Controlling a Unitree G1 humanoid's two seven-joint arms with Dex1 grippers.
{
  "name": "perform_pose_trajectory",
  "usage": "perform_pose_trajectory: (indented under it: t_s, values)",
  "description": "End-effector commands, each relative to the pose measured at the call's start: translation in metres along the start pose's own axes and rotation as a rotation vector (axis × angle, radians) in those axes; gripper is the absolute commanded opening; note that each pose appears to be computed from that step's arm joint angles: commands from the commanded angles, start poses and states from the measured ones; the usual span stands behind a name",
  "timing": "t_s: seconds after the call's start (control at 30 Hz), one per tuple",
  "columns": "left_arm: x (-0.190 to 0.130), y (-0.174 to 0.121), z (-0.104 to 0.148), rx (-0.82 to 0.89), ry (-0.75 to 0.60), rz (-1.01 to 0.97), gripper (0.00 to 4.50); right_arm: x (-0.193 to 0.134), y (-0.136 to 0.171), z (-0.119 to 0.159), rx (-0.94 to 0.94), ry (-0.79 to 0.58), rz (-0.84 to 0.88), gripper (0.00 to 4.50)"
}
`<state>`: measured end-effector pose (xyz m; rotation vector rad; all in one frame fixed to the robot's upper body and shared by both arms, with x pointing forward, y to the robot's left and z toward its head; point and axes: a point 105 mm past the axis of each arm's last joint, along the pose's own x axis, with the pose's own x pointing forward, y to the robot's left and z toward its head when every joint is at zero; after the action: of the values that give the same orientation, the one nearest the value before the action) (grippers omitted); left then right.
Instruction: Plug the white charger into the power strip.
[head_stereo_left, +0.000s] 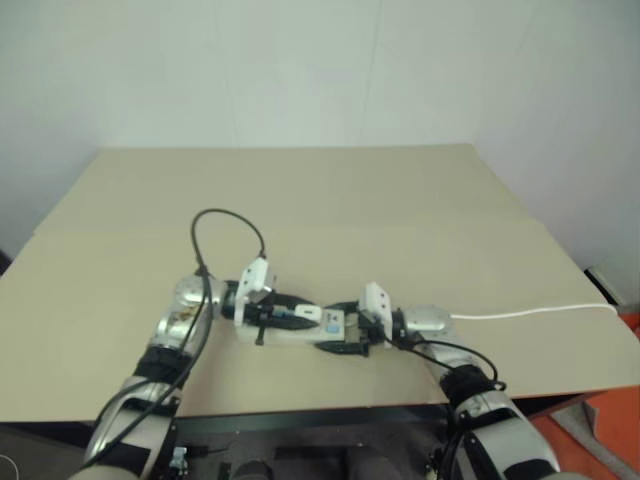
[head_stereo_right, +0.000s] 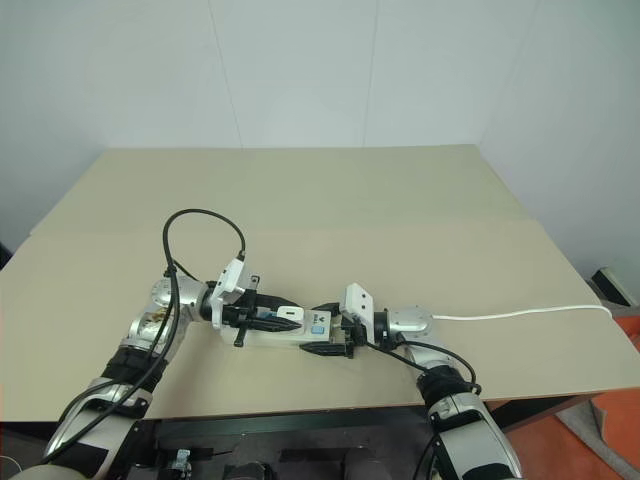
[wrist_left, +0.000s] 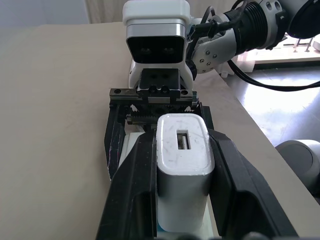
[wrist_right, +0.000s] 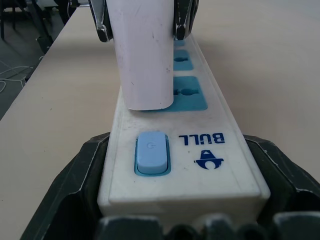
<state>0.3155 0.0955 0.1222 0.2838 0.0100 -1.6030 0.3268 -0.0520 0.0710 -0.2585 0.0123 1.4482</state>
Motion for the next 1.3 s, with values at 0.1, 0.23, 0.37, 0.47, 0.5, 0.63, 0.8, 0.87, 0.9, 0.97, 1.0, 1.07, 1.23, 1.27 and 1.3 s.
perform_pose_trajectory:
  t_s: [0.1,0.23,0.37,0.47,0.5,0.63,0.8,0.87,0.9,0.97,1.0,1.07,1.23,1.27,1.3]
  values:
    - [-0.006,-0.003,-0.02,-0.035,0.07,0.001,1.01,0.002,0.005,-0.006,0.025,0.018,0.021,3.41]
    - [-0.008,-0.005,-0.034,-0.065,0.105,0.003,1.01,0.003,0.005,-0.005,0.023,0.017,0.022,3.41]
    - [-0.01,-0.006,-0.042,-0.081,0.125,0.006,1.01,0.003,0.005,-0.005,0.022,0.017,0.022,3.41]
    - [-0.01,-0.001,-0.034,-0.103,0.101,0.019,1.36,0.002,0.004,-0.006,0.023,0.019,0.021,3.41]
    - [-0.01,0.001,-0.031,-0.113,0.09,0.017,1.76,0.002,0.004,-0.006,0.023,0.019,0.021,3.41]
    - [-0.009,0.009,-0.007,-0.082,0.018,0.034,3.02,0.003,0.005,-0.005,0.023,0.017,0.025,3.41]
    - [-0.015,0.018,0.023,-0.032,-0.062,0.068,4.48,0.004,0.005,-0.005,0.023,0.015,0.03,3.41]
    - [-0.021,0.024,0.039,-0.015,-0.084,0.099,4.48,0.004,0.006,-0.005,0.024,0.015,0.033,3.41]
    - [-0.024,0.026,0.046,-0.012,-0.089,0.114,4.48,0.004,0.006,-0.005,0.024,0.015,0.034,3.41]
    - [-0.032,0.029,0.059,0.012,-0.092,0.126,4.48,0.004,0.007,-0.005,0.025,0.015,0.035,3.41]
    - [-0.038,0.031,0.066,0.043,-0.086,0.141,4.48,0.004,0.007,-0.005,0.024,0.014,0.035,3.41]
    - [-0.048,0.034,0.076,0.071,-0.076,0.161,4.48,0.004,0.007,-0.005,0.023,0.014,0.036,3.41]
    - [-0.082,0.031,0.081,0.1,0.018,0.176,4.5,0.0,0.009,0.002,0.032,0.0,0.054,4.14]
    - [-0.088,0.029,0.08,0.099,0.038,0.182,4.5,-0.002,0.008,0.004,0.019,0.0,0.042,4.43]
    - [-0.094,0.027,0.079,0.098,0.052,0.19,4.5,-0.003,0.007,0.006,0.002,0.0,0.028,4.47]
